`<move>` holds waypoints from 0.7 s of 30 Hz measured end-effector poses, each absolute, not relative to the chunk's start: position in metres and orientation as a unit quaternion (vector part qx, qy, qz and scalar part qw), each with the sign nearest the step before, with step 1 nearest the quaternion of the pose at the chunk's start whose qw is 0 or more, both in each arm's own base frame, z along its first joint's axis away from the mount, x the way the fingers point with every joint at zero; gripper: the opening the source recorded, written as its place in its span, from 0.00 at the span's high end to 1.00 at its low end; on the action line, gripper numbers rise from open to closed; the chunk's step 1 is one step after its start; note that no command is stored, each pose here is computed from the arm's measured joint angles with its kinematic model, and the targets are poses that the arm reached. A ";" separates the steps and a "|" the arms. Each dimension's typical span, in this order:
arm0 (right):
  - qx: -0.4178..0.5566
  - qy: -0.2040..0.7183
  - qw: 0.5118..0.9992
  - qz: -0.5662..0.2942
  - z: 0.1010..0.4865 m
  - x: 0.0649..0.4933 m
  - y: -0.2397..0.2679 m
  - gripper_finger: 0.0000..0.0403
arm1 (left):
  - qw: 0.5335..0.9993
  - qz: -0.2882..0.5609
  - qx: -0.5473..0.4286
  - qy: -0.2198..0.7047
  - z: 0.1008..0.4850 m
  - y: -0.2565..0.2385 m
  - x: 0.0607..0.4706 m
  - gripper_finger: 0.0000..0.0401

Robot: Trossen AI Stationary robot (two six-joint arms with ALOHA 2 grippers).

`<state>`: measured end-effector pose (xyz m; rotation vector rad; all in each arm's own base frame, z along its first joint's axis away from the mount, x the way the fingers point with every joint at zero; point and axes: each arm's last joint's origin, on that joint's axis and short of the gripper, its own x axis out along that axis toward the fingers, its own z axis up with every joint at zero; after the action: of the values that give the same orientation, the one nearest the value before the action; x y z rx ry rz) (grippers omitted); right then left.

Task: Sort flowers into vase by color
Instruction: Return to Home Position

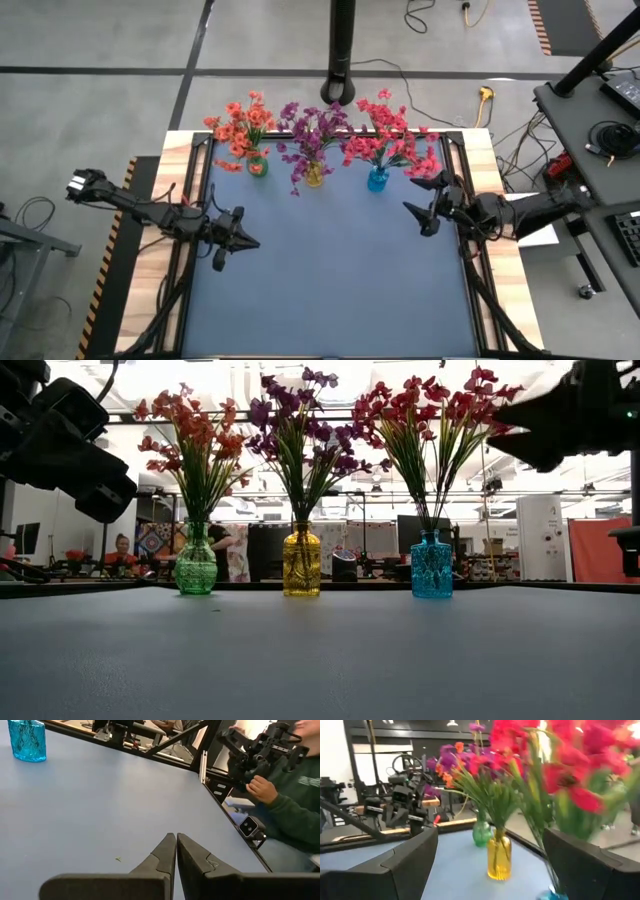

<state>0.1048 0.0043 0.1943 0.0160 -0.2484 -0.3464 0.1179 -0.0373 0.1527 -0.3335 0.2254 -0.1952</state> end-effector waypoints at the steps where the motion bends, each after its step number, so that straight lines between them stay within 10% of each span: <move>1: 0.014 -0.117 0.978 -0.174 0.192 0.101 0.003 0.13 | 0.975 -0.097 -0.165 0.112 0.153 -0.037 0.118 1.00; 14: -0.060 -0.026 0.988 -0.137 0.173 0.095 0.002 0.13 | 0.974 -0.095 -0.162 0.124 0.150 -0.038 0.119 1.00; 21: 0.063 -0.039 0.989 -0.130 0.172 0.096 -0.004 0.13 | 0.974 -0.094 -0.161 0.130 0.149 -0.038 0.120 1.00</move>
<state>0.0958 -0.0036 0.1720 0.1266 -0.0773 -0.2617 0.1199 -0.0381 0.1488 -0.3246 0.2630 -0.1896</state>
